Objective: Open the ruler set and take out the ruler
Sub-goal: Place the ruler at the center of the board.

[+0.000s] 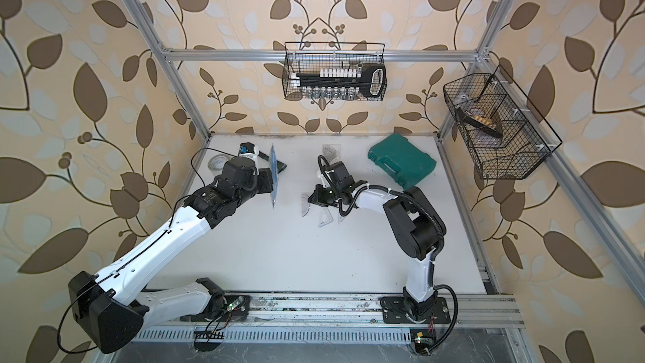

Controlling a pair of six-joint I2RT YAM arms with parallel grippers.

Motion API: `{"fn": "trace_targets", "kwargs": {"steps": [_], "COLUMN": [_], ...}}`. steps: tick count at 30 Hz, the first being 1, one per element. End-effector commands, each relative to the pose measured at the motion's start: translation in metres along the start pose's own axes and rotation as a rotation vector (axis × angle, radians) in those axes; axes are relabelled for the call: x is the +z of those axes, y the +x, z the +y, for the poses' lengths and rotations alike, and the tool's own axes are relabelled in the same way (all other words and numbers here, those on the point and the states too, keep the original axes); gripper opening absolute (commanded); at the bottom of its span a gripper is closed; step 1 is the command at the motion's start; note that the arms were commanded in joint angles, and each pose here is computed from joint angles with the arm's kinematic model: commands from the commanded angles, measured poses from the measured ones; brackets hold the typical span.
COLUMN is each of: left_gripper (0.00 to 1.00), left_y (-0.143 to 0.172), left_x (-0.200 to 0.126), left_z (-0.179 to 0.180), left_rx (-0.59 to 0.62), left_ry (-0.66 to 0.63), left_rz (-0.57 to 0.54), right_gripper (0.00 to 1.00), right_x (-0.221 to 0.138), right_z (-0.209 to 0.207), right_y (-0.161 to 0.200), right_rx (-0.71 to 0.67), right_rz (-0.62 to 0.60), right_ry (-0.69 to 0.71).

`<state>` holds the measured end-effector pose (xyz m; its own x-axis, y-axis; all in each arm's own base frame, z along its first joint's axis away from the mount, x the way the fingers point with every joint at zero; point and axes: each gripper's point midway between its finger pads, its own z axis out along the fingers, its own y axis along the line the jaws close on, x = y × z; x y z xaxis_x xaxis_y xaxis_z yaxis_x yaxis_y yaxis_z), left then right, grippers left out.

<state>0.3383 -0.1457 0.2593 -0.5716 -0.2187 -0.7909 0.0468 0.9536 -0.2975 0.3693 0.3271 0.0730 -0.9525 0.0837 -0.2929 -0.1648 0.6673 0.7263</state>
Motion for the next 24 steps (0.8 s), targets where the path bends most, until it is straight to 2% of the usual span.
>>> {"fn": "trace_targets", "kwargs": {"steps": [1,10,24], "left_gripper": [0.00,0.00,0.00], "left_y": [-0.007,-0.004,-0.001], "left_x": [-0.005,-0.003,0.000], "left_z": [0.007,0.007,0.006], "left_rx": [0.008,0.009,0.002], "left_ry": [-0.020,-0.015,-0.005], "left_rz": [-0.031,-0.023,-0.013], "right_gripper": [0.00,0.03,0.13], "right_x": [0.007,0.023,0.013], "right_z": [0.007,-0.012,-0.031], "right_y": [-0.007,0.010,0.019], "right_rx": [0.036,0.117,0.139], "right_rz": [-0.022,0.040,0.054], "right_ry": [-0.068,-0.051,0.014]}}
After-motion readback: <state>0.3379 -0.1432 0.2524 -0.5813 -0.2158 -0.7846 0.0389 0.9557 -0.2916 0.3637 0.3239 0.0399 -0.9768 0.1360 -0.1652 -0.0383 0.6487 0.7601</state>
